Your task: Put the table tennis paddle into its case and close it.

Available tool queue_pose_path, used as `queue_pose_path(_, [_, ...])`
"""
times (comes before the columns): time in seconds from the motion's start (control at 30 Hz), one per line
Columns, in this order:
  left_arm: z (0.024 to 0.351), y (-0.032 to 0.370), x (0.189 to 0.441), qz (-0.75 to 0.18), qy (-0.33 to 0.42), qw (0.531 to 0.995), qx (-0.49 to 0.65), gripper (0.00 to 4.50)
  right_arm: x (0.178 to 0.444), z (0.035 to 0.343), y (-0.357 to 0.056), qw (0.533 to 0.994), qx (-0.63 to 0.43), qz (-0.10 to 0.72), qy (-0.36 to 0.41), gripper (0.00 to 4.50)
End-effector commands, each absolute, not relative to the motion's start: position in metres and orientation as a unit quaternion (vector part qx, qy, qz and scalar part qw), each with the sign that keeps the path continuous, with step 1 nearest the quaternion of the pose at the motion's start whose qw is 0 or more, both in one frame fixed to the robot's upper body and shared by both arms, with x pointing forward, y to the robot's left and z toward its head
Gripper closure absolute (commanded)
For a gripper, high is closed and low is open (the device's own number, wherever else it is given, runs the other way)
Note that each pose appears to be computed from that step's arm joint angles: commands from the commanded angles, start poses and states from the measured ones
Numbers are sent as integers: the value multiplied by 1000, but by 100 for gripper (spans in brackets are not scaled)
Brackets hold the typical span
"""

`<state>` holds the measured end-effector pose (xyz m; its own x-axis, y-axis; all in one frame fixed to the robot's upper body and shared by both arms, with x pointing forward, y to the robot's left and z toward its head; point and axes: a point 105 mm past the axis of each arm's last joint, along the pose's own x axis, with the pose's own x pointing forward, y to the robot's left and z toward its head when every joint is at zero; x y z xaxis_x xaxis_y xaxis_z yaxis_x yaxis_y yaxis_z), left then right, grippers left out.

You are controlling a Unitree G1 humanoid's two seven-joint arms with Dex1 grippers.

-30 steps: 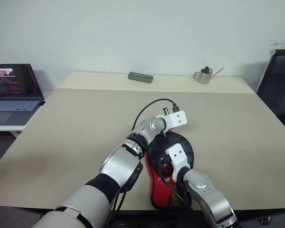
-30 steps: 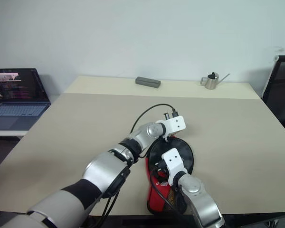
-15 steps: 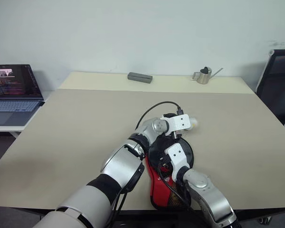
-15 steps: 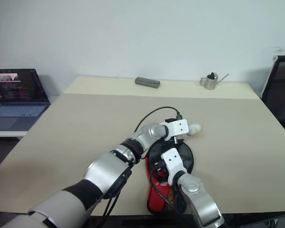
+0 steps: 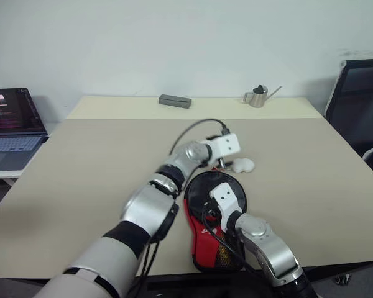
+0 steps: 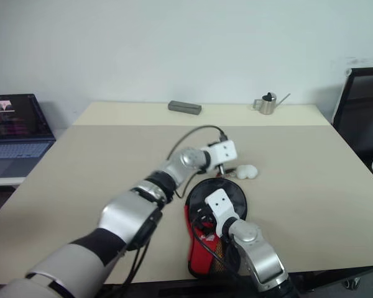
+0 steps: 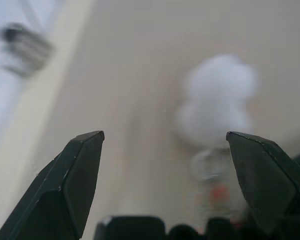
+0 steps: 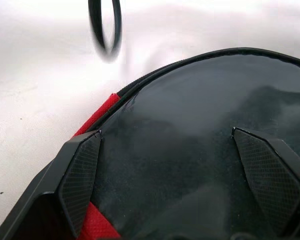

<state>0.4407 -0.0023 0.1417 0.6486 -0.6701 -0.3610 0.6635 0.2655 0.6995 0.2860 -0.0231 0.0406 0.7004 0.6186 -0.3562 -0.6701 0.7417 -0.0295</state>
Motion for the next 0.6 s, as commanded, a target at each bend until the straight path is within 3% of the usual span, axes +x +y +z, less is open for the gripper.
queue_pose_path(0.03, [177, 20, 454, -374, -51, 811, 448, 22, 262, -42, -52, 879, -82, 321, 342, 0])
queue_pose_path(0.13, [188, 54, 462, -347, -44, 826, 441, 22, 265, -41, -51, 878, -83, 327, 339, 0])
queue_pose_path(0.3, [196, 82, 457, -380, -36, 846, 374, 22, 268, -36, -49, 877, -83, 340, 329, 0])
queue_pose_path(0.43, [178, 117, 438, -441, -18, 853, 278, 22, 277, -22, -55, 885, -70, 342, 309, 0])
queue_pose_path(0.6, [157, 128, 416, -493, 3, 844, 210, 22, 279, 6, -61, 884, -56, 376, 271, 0])
